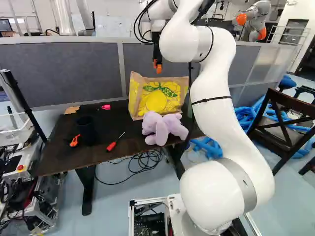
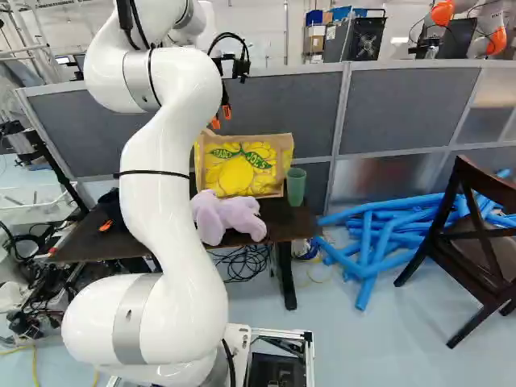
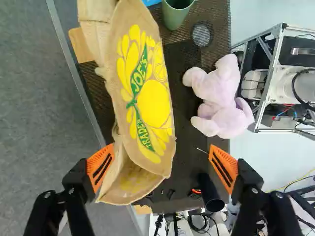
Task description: Pick up the bag on the ground and place it on the table
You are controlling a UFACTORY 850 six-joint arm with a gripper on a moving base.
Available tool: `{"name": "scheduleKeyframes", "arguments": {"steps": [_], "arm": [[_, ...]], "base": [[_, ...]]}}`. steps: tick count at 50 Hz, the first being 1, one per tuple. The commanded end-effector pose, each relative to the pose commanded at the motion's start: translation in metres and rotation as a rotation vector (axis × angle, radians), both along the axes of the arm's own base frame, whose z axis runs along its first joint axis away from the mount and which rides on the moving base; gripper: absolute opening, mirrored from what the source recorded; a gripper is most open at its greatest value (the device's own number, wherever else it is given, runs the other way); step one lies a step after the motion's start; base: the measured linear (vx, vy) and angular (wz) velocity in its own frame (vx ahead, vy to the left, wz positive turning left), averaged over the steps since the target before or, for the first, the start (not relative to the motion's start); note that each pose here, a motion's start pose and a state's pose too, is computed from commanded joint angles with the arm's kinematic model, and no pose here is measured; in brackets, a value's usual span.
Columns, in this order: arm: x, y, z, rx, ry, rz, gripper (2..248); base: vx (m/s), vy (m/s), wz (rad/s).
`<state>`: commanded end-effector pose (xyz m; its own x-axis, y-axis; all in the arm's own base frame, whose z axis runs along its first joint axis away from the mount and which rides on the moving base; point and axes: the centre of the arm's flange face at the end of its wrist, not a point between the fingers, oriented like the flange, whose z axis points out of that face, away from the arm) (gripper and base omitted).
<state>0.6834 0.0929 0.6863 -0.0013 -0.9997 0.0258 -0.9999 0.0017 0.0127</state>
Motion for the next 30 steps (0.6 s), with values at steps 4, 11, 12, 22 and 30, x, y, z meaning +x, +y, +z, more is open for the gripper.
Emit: {"name": "scheduleKeyframes", "arguments": {"steps": [4, 11, 12, 22, 30], "arm": [[0.0, 0.0, 0.0, 0.0, 0.0, 0.0, 247], [0.0, 0.0, 0.0, 0.0, 0.0, 0.0, 247], [0.0, 0.0, 0.0, 0.0, 0.0, 0.0, 247], [0.0, 0.0, 0.0, 0.0, 0.0, 0.0, 247], [0.0, 0.0, 0.0, 0.0, 0.0, 0.0, 247]], "base": [[-0.189, -0.003, 0.005], [-0.191, -0.003, 0.008], [-0.216, -0.004, 0.002], [-0.202, -0.001, 0.008], [-0.206, 0.0, 0.008]]}}
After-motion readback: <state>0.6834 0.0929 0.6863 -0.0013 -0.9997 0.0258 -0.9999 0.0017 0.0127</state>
